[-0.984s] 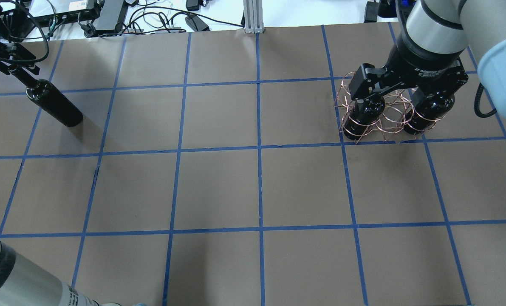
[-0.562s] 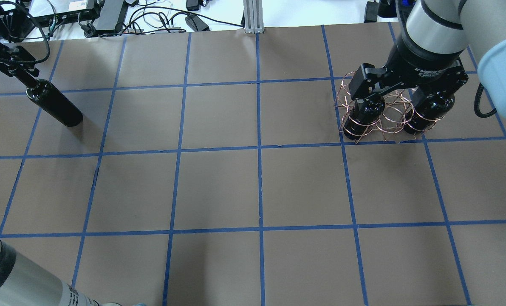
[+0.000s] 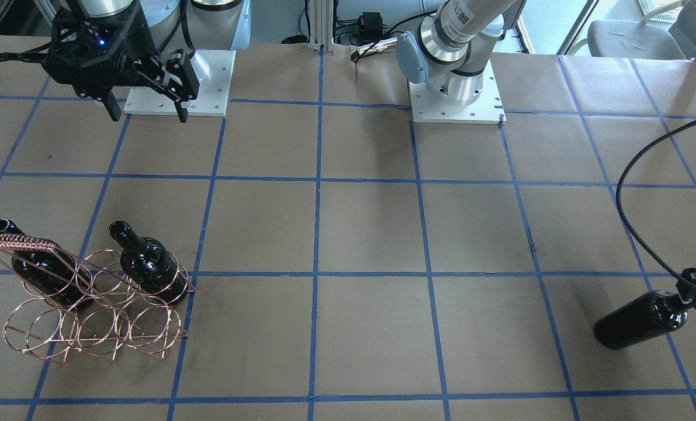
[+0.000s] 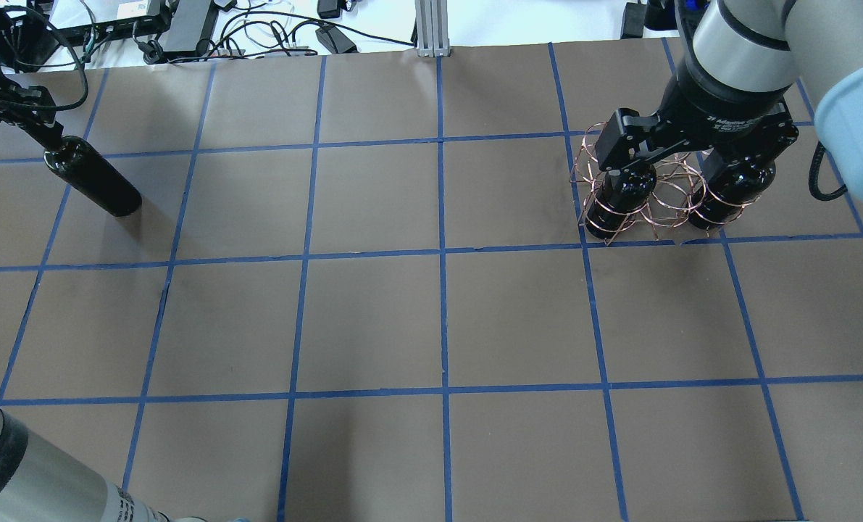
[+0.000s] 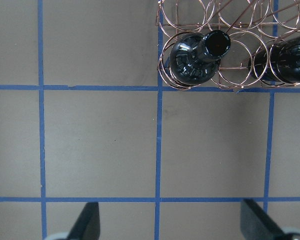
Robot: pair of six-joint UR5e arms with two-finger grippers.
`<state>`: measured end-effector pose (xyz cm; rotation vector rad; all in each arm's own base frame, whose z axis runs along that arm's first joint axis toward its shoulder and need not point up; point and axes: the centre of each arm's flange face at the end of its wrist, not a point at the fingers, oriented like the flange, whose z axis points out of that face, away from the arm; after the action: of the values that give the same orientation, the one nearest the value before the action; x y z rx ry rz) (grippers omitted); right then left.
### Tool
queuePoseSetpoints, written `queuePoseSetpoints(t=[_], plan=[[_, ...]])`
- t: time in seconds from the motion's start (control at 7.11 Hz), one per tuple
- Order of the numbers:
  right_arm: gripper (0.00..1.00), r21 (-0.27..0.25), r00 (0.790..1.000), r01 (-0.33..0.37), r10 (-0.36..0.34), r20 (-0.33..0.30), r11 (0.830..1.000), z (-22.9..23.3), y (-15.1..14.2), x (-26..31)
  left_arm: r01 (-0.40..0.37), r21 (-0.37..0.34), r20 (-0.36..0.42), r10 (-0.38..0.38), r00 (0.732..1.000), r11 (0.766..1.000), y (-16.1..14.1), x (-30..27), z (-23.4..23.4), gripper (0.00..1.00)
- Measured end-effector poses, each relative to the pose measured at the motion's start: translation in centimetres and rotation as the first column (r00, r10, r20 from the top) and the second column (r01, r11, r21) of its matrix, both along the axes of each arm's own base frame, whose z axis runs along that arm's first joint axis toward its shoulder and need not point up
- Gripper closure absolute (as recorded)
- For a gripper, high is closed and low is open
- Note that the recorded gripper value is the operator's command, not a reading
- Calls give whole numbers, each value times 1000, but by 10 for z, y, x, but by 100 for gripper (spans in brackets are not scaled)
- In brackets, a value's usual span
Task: Place wine into wine basket
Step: 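Lift the bottle with the left gripper and swing it upright toward the table center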
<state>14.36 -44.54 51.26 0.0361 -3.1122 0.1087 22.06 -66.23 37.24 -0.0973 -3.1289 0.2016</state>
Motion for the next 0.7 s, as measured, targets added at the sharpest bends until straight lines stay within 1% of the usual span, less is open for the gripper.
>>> queuePoseSetpoints(t=[0.42,0.7], plan=[[0,1,1000,0,0,1,1000,0,0,0,3,9,-4,-3,1000,1000,4,-4,9,100],[0,0,1000,0,0,0,1000,0,0,0,19,19,-7,-19,1000,1000,6,-29,22,100]])
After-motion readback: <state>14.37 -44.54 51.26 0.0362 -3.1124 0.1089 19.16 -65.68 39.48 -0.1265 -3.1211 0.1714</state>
